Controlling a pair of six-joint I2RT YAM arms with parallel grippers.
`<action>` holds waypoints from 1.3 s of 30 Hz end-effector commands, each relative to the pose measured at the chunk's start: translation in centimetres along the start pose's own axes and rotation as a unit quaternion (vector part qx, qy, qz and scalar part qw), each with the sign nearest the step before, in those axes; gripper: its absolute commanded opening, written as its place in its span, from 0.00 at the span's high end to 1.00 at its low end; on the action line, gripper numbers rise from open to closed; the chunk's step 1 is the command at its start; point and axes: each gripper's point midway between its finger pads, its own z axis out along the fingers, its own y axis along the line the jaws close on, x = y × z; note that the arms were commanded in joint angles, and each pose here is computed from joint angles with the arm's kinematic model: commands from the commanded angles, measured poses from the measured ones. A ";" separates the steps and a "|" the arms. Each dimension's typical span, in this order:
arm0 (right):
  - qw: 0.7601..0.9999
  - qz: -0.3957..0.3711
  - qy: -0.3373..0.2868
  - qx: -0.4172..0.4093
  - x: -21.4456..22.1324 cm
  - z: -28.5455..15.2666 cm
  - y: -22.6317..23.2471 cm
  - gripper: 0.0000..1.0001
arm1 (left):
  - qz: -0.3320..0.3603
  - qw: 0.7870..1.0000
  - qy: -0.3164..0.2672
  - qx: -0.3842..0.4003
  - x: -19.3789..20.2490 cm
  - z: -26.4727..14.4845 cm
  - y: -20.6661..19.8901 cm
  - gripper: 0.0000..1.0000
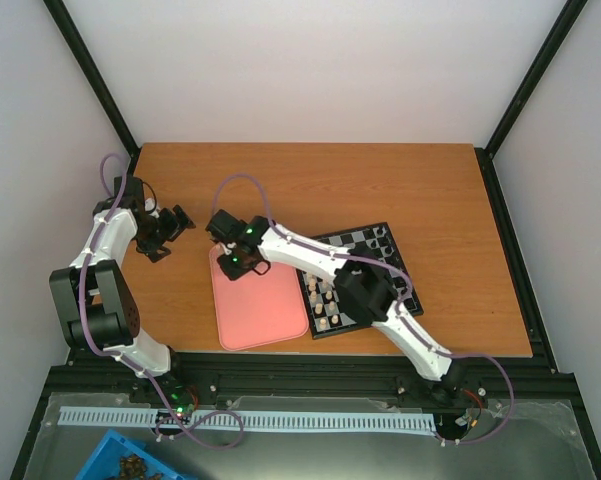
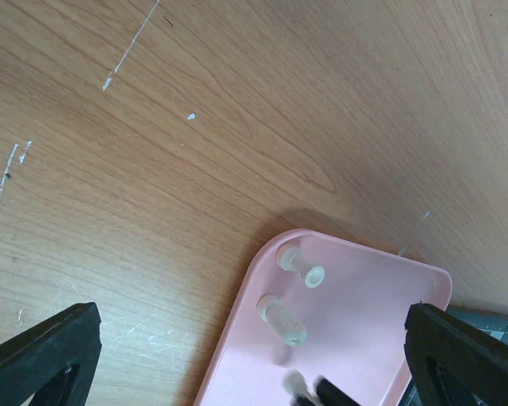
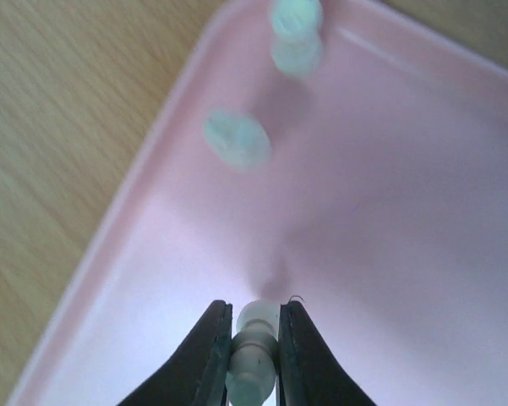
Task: Set up the chess pieces on the board
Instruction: Pick up the chess piece from the storage box, then place the chess piece on the chessboard.
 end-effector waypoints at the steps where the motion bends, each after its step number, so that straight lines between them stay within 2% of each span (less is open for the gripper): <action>1: 0.998 0.014 -0.061 0.031 -1.2 -8.3 -1.7 0.94 | 0.013 1.000 -0.013 0.014 -0.8 -0.6 -0.8 0.00; 8: 0.993 0.061 -0.049 0.093 2.9 -11.8 -8.1 0.94 | 0.013 1.000 -0.014 0.014 -0.7 -0.5 -0.7 0.00; 14: 0.988 0.097 -0.028 0.113 6.4 -11.5 -12.5 0.94 | 0.013 1.000 -0.014 0.011 -0.7 -0.3 -0.5 0.00; 39: 0.987 0.103 0.013 0.124 8.7 -8.2 -14.3 0.93 | 0.014 1.000 -0.012 0.007 -0.8 -0.1 -0.4 0.00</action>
